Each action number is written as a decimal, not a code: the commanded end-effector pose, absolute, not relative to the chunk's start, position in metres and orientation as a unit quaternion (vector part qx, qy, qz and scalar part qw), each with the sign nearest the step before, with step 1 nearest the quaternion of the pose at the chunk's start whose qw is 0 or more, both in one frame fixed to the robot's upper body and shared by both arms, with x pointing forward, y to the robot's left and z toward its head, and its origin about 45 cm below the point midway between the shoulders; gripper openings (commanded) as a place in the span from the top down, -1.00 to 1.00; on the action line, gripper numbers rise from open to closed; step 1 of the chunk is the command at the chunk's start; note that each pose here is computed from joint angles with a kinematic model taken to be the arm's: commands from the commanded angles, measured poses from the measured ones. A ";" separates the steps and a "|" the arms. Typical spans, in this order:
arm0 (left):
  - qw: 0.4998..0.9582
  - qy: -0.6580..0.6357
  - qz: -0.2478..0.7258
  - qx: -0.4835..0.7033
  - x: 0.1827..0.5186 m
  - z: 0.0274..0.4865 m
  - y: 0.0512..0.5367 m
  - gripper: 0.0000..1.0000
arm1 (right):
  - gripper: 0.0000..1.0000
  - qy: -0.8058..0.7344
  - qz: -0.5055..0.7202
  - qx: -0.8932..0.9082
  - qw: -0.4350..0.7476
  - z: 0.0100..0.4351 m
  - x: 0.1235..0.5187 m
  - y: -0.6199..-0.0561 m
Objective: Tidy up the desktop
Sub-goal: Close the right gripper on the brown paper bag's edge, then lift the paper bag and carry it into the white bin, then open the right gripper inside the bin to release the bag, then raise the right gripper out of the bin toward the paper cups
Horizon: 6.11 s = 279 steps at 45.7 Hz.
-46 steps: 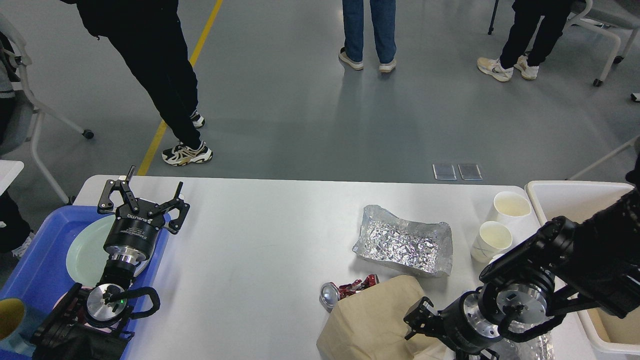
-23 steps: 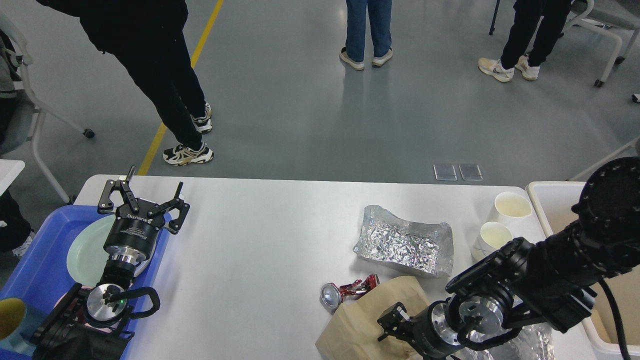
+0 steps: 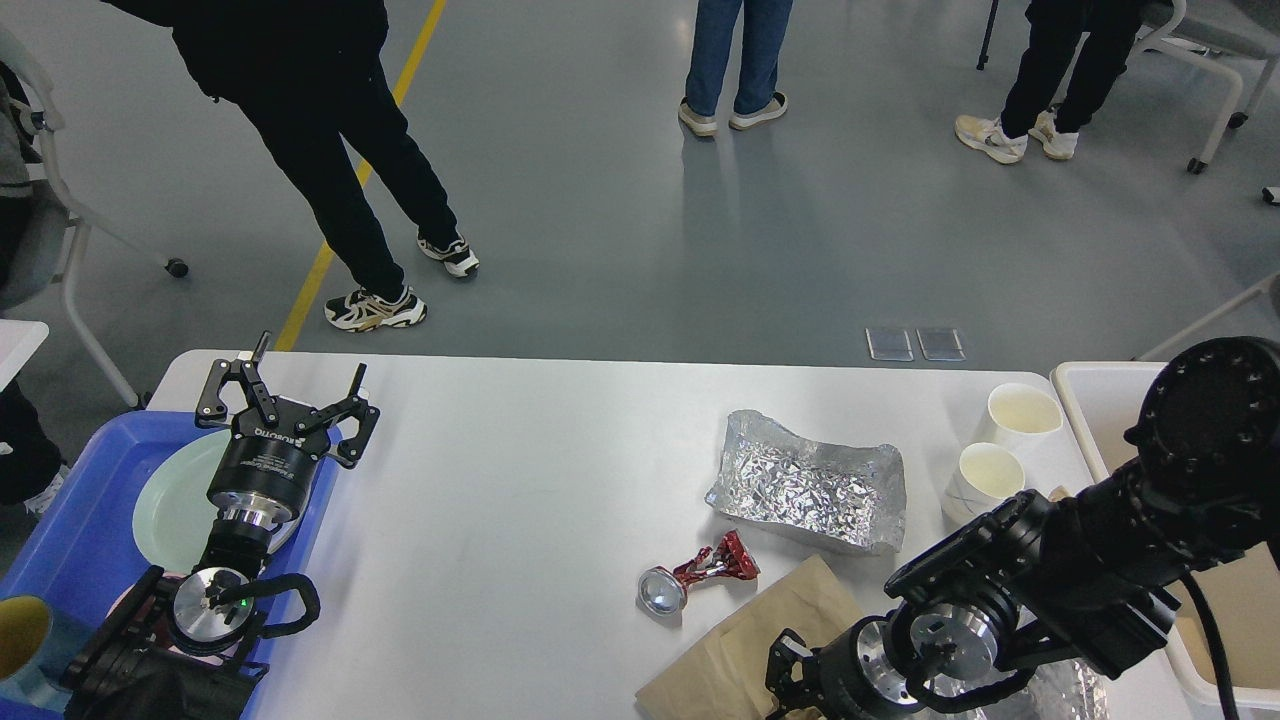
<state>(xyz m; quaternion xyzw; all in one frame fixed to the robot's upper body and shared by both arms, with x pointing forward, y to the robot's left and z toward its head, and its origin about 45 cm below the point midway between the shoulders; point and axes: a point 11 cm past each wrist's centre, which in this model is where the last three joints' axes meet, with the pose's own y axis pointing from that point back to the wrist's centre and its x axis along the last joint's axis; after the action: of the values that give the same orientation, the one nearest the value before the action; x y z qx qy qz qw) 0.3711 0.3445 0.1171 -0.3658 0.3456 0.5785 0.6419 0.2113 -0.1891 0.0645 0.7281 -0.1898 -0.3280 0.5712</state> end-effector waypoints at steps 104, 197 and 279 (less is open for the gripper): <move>0.642 0.345 0.579 -0.365 0.371 0.117 0.345 -0.93 | 1.00 -0.428 -0.056 0.603 0.671 0.356 0.371 -0.466; 0.642 0.344 0.579 -0.365 0.371 0.118 0.346 -0.92 | 0.16 -0.512 -0.013 0.429 0.744 0.026 0.235 -0.564; 0.642 0.345 0.579 -0.365 0.371 0.117 0.346 -0.93 | -1.00 -0.141 0.026 0.691 0.709 0.437 0.385 -0.269</move>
<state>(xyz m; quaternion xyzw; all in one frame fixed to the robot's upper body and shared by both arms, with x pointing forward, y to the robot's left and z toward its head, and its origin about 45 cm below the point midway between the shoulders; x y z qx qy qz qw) 0.3716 0.3448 0.1179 -0.3653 0.3451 0.5782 0.6427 0.3985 -0.3165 0.4136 0.6815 -0.1754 -0.0109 0.7104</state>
